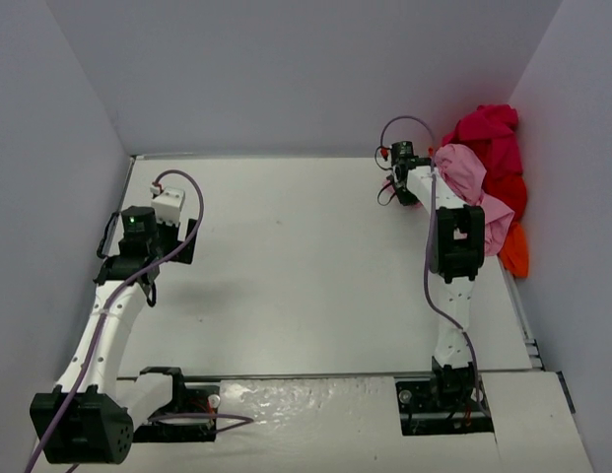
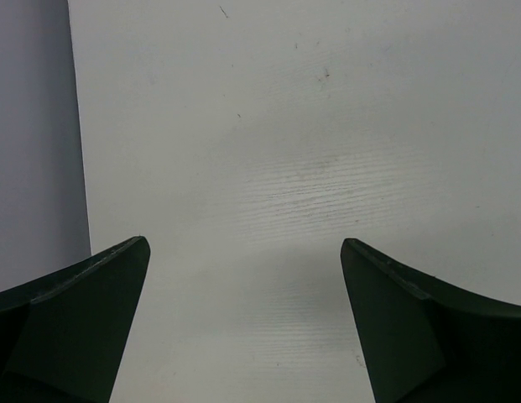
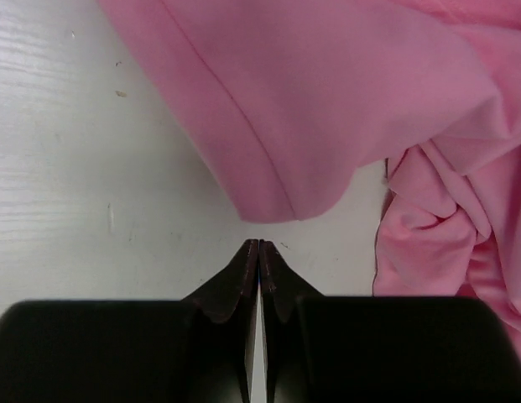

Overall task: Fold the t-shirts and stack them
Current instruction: Grab the tshirt from the pile

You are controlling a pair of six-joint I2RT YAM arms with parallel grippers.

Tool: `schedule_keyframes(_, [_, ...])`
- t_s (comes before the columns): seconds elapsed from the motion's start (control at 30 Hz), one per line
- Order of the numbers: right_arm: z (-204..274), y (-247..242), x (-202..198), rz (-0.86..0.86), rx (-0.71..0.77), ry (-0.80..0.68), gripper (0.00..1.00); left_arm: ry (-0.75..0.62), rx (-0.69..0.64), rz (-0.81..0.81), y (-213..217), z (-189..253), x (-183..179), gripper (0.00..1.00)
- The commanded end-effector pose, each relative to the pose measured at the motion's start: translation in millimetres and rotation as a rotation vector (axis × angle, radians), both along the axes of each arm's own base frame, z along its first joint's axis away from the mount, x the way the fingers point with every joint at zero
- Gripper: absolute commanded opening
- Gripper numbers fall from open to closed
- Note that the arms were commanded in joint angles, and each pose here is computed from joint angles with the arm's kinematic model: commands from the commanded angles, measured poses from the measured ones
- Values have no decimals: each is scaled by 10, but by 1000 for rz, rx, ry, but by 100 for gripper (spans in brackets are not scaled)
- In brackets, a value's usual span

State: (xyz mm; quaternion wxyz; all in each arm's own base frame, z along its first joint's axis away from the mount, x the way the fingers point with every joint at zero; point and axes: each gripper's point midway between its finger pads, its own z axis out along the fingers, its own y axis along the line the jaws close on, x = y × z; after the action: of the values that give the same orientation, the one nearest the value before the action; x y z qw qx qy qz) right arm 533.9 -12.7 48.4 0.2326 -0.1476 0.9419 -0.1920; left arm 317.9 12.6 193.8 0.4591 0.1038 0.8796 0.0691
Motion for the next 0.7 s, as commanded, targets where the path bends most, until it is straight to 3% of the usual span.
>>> schedule_keyframes(0.0, [67,-39,63,-21,-41,-22,0,-88,18,19,57,194,123,97])
schedule_keyframes(0.1, [46,0,50,-8,-25,-15,0,-79,23,21,67,152,122,97])
schedule_keyframes(0.17, [76,-9,56,-10,-25,-21,7,-74,23,21,68,130,121,97])
schedule_keyframes(0.27, [164,15,65,-3,-16,-38,57,-72,22,22,67,127,125,97])
schedule_keyframes(0.3, [180,19,69,-3,-12,-42,60,-74,22,22,67,132,123,97])
schedule_keyframes(0.5, [273,19,84,-5,-16,-62,75,-73,25,29,79,104,117,97])
schedule_keyframes(0.6, [222,18,115,-1,-23,-54,70,-70,26,27,78,71,116,97])
schedule_keyframes(0.67, [185,25,153,4,-29,-52,61,-67,32,29,88,70,117,97])
